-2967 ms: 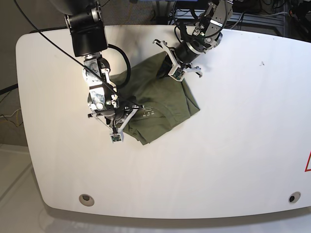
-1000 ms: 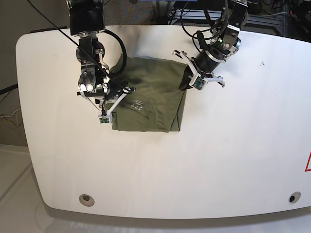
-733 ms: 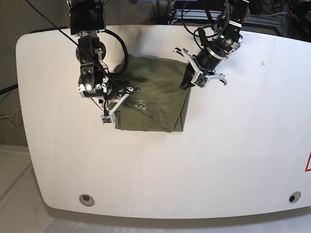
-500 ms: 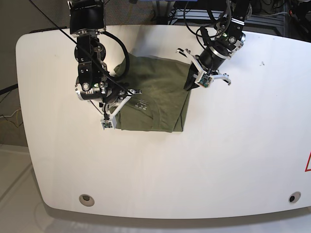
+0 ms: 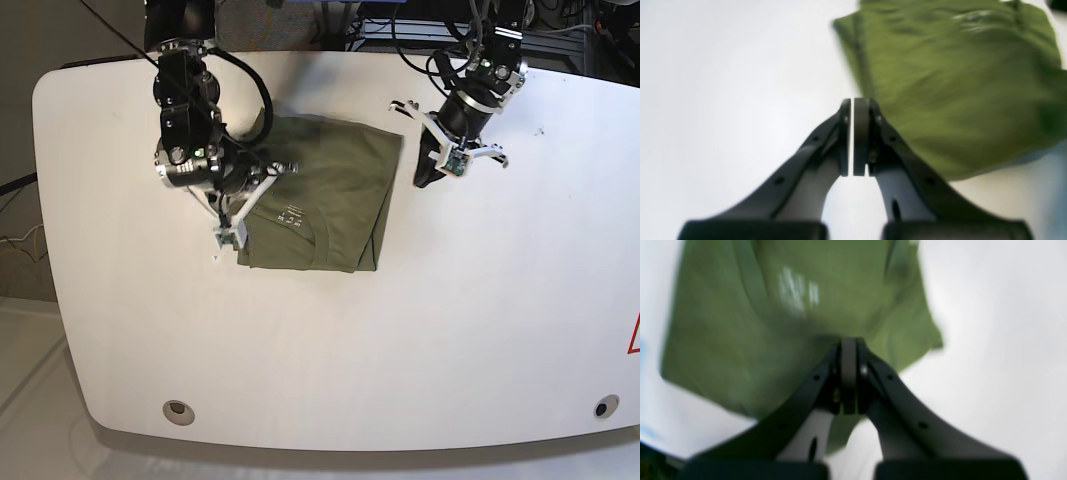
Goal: Fold the T-shirt properly
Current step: 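Open the left gripper and raise it away from the shirt, then press the bundle's collar edge down with the right gripper to flatten it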
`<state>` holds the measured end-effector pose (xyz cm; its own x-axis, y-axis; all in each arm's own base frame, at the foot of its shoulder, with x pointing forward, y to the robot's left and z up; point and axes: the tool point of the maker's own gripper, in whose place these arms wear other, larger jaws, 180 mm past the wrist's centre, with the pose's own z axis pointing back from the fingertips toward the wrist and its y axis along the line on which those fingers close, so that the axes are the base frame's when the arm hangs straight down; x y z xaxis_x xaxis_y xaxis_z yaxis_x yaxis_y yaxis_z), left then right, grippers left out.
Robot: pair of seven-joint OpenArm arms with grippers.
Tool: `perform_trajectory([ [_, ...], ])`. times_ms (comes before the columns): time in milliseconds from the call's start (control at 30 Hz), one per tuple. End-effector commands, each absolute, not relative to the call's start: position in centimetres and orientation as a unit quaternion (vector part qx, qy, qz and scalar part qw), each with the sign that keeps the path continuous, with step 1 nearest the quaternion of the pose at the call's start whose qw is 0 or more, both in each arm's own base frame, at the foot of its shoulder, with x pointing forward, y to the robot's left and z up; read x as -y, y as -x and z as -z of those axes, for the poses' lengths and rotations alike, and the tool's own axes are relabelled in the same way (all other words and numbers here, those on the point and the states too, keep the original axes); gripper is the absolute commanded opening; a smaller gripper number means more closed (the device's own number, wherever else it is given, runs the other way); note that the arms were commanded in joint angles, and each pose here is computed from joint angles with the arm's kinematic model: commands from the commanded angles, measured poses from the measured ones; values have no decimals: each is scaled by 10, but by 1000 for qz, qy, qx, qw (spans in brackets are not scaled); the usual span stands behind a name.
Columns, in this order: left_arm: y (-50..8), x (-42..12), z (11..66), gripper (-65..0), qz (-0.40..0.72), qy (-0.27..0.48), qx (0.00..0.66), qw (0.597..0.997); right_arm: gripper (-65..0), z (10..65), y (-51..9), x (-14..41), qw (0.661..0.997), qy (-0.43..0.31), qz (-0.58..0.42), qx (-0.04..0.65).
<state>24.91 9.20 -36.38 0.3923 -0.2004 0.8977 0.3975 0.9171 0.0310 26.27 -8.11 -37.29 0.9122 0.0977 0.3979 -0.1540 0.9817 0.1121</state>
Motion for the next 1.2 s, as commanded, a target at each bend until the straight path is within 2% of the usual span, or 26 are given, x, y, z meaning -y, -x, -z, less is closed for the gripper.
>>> perform_trajectory([
  [0,-246,-112,356,-650,160,76,534,827,-650,367,-263,68,971,-89,-78,210],
  [300,-235,-177,360,-650,103,5,524,845,-650,373,-252,47,969,-102,-101,201],
  [567,-230,-231,350,-650,59,-58,528,845,-650,389,-261,35,972,-103,-111,180],
  [800,-225,-256,345,-650,36,-87,529,843,-650,412,-276,33,974,-99,-108,175],
  [1167,-219,-260,346,-650,44,-76,524,847,-650,443,-291,21,975,-89,-126,157],
])
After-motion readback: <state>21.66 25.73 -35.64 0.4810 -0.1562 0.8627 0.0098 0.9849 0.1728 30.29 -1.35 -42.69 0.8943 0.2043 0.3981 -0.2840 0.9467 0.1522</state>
